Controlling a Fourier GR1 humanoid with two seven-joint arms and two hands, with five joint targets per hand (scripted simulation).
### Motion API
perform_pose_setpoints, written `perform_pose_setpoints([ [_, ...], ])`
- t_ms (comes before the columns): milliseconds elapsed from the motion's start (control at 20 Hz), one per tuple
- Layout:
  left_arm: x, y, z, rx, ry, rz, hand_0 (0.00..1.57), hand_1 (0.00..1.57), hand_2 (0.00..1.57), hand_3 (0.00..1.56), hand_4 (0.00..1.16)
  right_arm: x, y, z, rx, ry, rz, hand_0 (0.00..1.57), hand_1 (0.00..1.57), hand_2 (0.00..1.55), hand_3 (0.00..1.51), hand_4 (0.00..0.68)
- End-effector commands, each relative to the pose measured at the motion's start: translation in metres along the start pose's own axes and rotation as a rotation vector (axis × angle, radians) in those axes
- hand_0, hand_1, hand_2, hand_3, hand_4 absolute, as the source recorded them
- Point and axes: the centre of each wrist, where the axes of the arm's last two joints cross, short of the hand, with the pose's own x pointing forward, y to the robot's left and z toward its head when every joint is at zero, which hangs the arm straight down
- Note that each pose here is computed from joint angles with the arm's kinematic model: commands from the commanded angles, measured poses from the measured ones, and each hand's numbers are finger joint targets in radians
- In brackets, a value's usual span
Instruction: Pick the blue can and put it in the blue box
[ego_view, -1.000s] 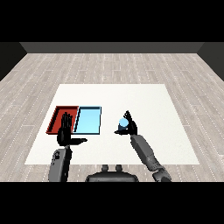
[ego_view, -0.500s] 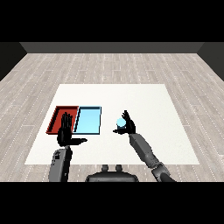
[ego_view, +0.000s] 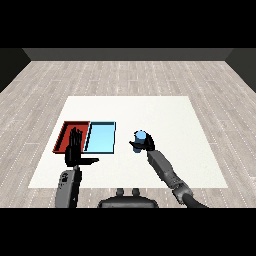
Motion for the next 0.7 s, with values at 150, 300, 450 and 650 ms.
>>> perform_pose_setpoints([
  [150, -0.013, 0.011, 0.0214, -0.004, -0.009, 0.004, 0.0, 0.0, 0.0, 0.0, 0.0, 0.005, 0.012, 0.011, -0.025, 0.01, 0.049, 1.55, 1.55, 1.49, 1.44, 0.68],
  [300, -0.01, 0.013, 0.0248, -0.011, 0.015, 0.009, 0.0, 0.0, 0.0, 0.0, 0.0, 0.026, -0.01, -0.006, -0.009, -0.042, 0.052, 1.54, 1.54, 1.47, 1.42, 0.662],
  [450, -0.022, -0.015, -0.0105, -0.015, 0.027, -0.007, 0.0, 0.0, 0.0, 0.0, 0.0, 0.024, 0.007, -0.003, 0.007, -0.093, 0.068, 1.5, 1.5, 1.46, 1.42, 0.657],
  [650, -0.035, -0.013, 0.0067, -0.067, 0.072, -0.03, 0.0, 0.0, 0.0, 0.0, 0.0, 0.039, 0.011, 0.002, 0.035, -0.132, 0.088, 1.47, 1.47, 1.45, 1.41, 0.649],
])
